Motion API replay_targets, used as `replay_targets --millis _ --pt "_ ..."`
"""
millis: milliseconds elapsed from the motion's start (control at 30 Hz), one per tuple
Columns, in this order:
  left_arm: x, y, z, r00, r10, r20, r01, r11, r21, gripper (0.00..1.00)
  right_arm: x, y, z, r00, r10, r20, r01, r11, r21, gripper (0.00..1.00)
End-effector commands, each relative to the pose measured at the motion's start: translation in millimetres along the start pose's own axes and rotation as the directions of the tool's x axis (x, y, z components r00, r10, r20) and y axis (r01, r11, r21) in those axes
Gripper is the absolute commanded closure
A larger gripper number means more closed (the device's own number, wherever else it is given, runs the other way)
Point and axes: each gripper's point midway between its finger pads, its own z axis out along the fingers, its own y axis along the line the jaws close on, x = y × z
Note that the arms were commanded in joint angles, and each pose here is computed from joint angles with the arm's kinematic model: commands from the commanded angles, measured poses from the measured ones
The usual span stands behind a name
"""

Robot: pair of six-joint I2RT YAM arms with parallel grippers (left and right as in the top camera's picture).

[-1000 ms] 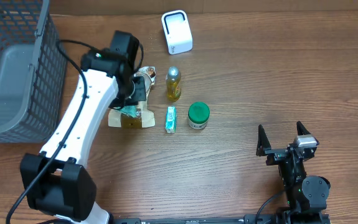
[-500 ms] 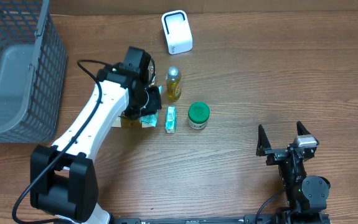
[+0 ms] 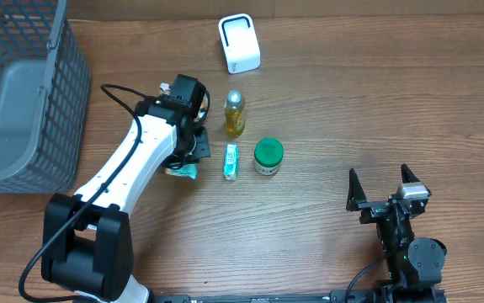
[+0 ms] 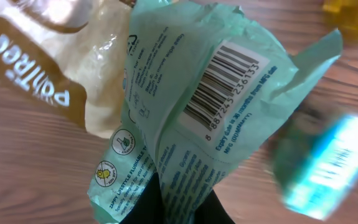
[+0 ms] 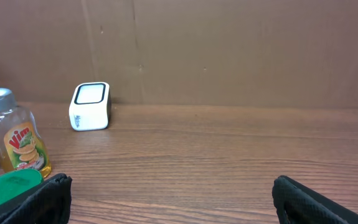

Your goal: Scan the item barcode

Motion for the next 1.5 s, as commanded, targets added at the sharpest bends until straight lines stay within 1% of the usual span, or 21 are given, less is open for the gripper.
replay_targets --millis 0,67,133,300,433,533,600,667,800,900,1033,1167,1233,1333,1467 --pt "-18.7 42.6 -1.2 0.995 -0.037 0.092 0.053 0.982 -0.183 0.94 3.6 0.7 0.4 1.0 -0.001 -0.004 0.001 1.0 -0.002 0.0" --pt "-25.4 54.3 -2.1 0.992 -0.057 0.115 0.081 0.974 -0.21 0.94 3.6 0.7 0.4 1.0 -0.001 -0.004 0.001 1.0 -0.002 0.0" --pt "-29.1 58.6 -2.1 0.989 -0.075 0.125 0.1 0.973 -0.209 0.96 3.6 0.7 0.4 1.0 -0.001 -0.004 0.001 1.0 -0.002 0.0" --pt "-38.0 55.1 -11.5 0.987 -0.079 0.142 0.105 0.977 -0.184 0.96 3.6 0.7 0.4 1.0 -0.001 -0.004 0.001 1.0 -0.002 0.0" --pt "-62.2 49.1 -32.7 0.973 -0.079 0.217 0.115 0.981 -0.157 0.96 3.6 0.7 0.4 1.0 -0.001 -0.004 0.001 1.0 -0.002 0.0" --pt "-90.8 47.9 -49.2 0.936 -0.104 0.337 0.161 0.976 -0.146 0.96 3.6 0.7 0.4 1.0 -0.001 -0.004 0.001 1.0 -0.002 0.0" --pt "-112.3 46.5 -56.2 0.895 -0.12 0.43 0.192 0.973 -0.13 0.96 3.6 0.7 0.4 1.0 -0.001 -0.004 0.001 1.0 -0.002 0.0" --pt "-126.0 42.1 -57.4 0.865 -0.14 0.481 0.212 0.972 -0.098 0.96 3.6 0.7 0.4 1.0 -0.001 -0.004 0.001 1.0 -0.002 0.0" --pt "-145.8 32.7 -47.1 0.835 -0.157 0.527 0.221 0.973 -0.061 0.96 3.6 0.7 0.4 1.0 -0.001 -0.004 0.001 1.0 -0.002 0.0" --pt "-155.4 28.4 -28.1 0.832 -0.158 0.531 0.224 0.973 -0.062 0.96 3.6 0.7 0.4 1.0 -0.001 -0.004 0.001 1.0 -0.002 0.0" --pt "-158.2 21.4 -1.8 0.853 -0.164 0.495 0.211 0.977 -0.041 0.96 3.6 0.7 0.4 1.0 -0.001 -0.004 0.001 1.0 -0.002 0.0" --pt "-143.4 3.6 11.4 0.903 -0.164 0.396 0.159 0.986 0.044 0.96 3.6 0.7 0.4 1.0 -0.001 -0.004 0.001 1.0 -0.002 0.0" --pt "-130.3 -7.5 16.0 0.932 -0.156 0.326 0.132 0.987 0.096 0.96 3.6 0.7 0.4 1.0 -0.001 -0.004 0.001 1.0 -0.002 0.0" --pt "-106.2 -17.4 22.2 0.966 -0.153 0.208 0.124 0.981 0.147 0.96 3.6 0.7 0.4 1.0 -0.001 -0.004 0.001 1.0 -0.002 0.0" --pt "-74.2 -22.6 22.1 0.989 -0.132 0.064 0.119 0.977 0.176 0.96 3.6 0.7 0.4 1.0 -0.001 -0.004 0.001 1.0 -0.002 0.0"
